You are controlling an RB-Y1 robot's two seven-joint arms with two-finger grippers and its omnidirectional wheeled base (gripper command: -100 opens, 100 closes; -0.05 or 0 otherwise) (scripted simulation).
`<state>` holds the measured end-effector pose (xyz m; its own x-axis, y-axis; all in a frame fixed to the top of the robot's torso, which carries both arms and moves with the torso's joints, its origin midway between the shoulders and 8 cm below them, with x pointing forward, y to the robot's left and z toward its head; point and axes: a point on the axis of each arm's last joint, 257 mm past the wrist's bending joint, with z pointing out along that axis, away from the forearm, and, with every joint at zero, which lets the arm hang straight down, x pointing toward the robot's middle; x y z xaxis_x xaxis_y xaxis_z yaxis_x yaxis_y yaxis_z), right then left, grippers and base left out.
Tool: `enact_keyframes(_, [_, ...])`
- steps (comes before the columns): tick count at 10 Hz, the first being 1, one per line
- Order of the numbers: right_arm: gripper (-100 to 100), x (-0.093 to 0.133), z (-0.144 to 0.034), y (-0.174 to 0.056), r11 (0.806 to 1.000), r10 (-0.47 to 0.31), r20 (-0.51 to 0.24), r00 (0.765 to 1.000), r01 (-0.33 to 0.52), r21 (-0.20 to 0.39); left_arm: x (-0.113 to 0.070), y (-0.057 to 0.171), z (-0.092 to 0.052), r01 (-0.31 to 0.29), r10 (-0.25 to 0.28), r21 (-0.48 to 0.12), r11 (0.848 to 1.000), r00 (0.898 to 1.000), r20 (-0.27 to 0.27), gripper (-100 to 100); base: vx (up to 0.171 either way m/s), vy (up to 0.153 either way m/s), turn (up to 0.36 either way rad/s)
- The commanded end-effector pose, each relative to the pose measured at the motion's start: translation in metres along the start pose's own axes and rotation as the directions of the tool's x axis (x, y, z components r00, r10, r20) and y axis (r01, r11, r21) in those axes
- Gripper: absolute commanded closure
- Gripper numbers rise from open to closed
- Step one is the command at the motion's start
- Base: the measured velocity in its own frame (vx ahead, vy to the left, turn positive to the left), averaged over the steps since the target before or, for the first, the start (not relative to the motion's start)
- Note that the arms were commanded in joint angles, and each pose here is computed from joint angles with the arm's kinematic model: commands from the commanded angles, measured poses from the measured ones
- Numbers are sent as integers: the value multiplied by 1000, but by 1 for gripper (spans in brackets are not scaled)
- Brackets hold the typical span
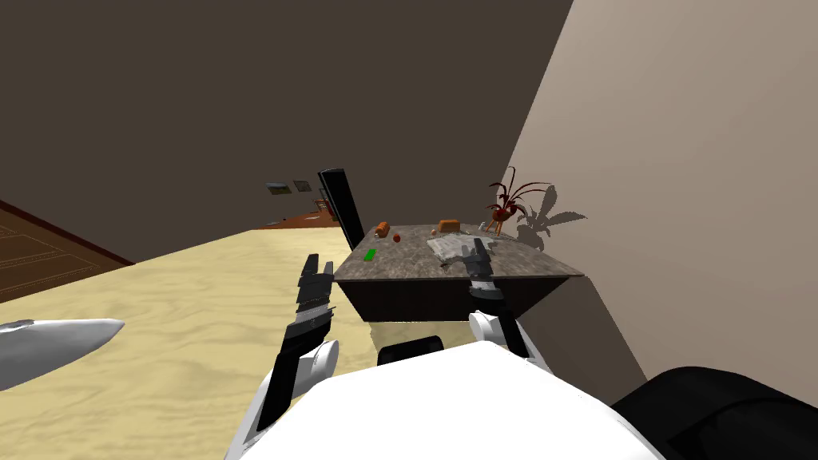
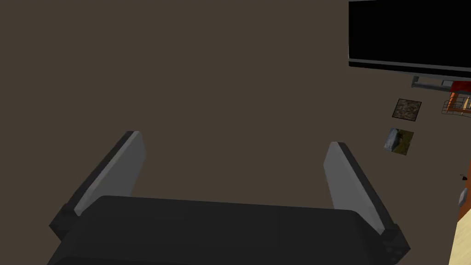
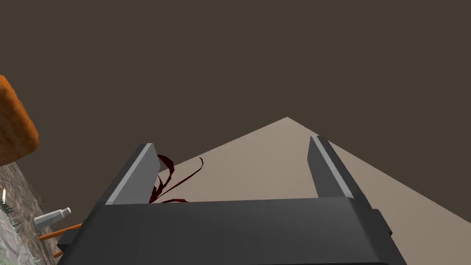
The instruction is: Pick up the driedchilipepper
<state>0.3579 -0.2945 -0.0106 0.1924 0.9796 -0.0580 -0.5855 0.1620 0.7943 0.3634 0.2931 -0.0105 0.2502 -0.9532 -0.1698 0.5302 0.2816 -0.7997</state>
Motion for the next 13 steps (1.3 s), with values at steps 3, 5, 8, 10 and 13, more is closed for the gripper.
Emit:
enact_keyframes(3, [-100,0,-15,-31,988,-131,-96,987,138,74,0,0,0,0,0,0,1000,1000,0,0,-13,39,85])
enact_keyframes(5, [-100,-5,-28,-55,961,-227,-168,959,249,121,0,0,0,0,0,0,1000,1000,0,0,-23,71,110])
enact_keyframes(8, [-100,-21,-57,-96,878,-380,-297,876,443,183,0,0,0,0,0,0,1000,1000,0,0,-17,85,136])
enact_keyframes(10, [-100,-29,-68,-110,833,-434,-365,824,521,186,0,0,0,0,0,0,1000,1000,0,0,-18,69,67])
enact_keyframes(13, [-100,-49,-92,-137,730,-519,-479,708,659,183,0,0,0,0,0,0,1000,1000,0,0,-14,71,113])
